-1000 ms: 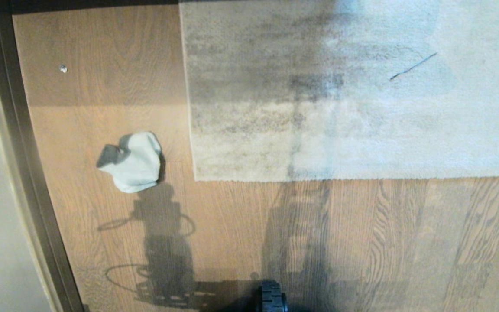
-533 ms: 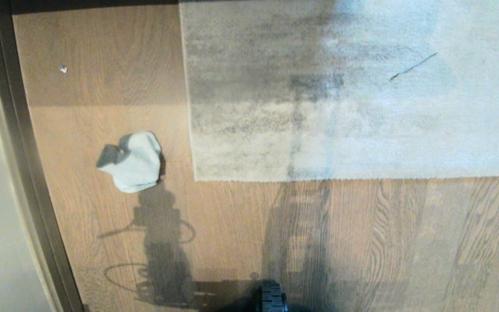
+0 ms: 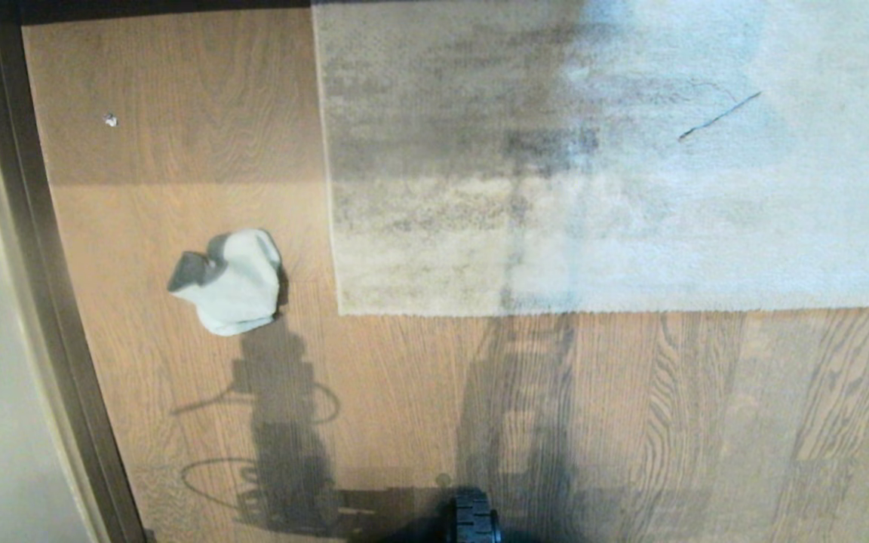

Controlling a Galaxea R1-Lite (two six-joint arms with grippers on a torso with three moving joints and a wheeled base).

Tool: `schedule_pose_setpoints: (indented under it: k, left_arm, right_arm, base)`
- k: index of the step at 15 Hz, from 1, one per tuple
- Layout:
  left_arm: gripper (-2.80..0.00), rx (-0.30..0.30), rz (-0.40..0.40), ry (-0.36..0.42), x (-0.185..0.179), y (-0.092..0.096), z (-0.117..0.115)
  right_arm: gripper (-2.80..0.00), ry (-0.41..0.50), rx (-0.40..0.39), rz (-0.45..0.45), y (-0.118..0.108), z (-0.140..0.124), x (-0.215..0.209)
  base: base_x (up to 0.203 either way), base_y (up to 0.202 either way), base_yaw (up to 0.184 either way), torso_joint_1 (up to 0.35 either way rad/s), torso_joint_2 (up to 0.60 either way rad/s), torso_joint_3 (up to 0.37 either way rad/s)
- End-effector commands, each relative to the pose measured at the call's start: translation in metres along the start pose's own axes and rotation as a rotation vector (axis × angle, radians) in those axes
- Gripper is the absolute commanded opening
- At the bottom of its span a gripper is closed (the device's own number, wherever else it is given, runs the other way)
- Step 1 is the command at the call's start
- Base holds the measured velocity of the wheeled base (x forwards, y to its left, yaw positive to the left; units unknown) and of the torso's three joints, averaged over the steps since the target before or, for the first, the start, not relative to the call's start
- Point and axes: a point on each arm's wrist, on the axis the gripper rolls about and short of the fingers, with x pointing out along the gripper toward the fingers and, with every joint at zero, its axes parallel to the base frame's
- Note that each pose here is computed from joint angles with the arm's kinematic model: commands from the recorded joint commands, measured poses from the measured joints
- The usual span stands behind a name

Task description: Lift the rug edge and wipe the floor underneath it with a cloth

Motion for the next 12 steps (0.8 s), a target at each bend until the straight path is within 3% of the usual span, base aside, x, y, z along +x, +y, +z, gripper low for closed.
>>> schedule_pose_setpoints:
  k: [1, 12]
  left_arm:
    - [-2.80, -0.004, 0.001, 0.001, 0.0000, 0.0000, -0.0003]
    - [-2.80, -0.005, 0.001, 0.001, 0.0000, 0.0000, -0.0003]
  right_arm:
    - [-2.80, 0.001, 0.000, 0.000, 0.0000, 0.0000, 0.0001]
    - [-2.80, 0.001, 0.000, 0.000, 0.0000, 0.0000, 0.0001]
  base:
    - [0.000, 0.000, 0.000, 0.000, 0.00, 0.000]
    - [0.000, 0.000, 0.000, 0.000, 0.00, 0.000]
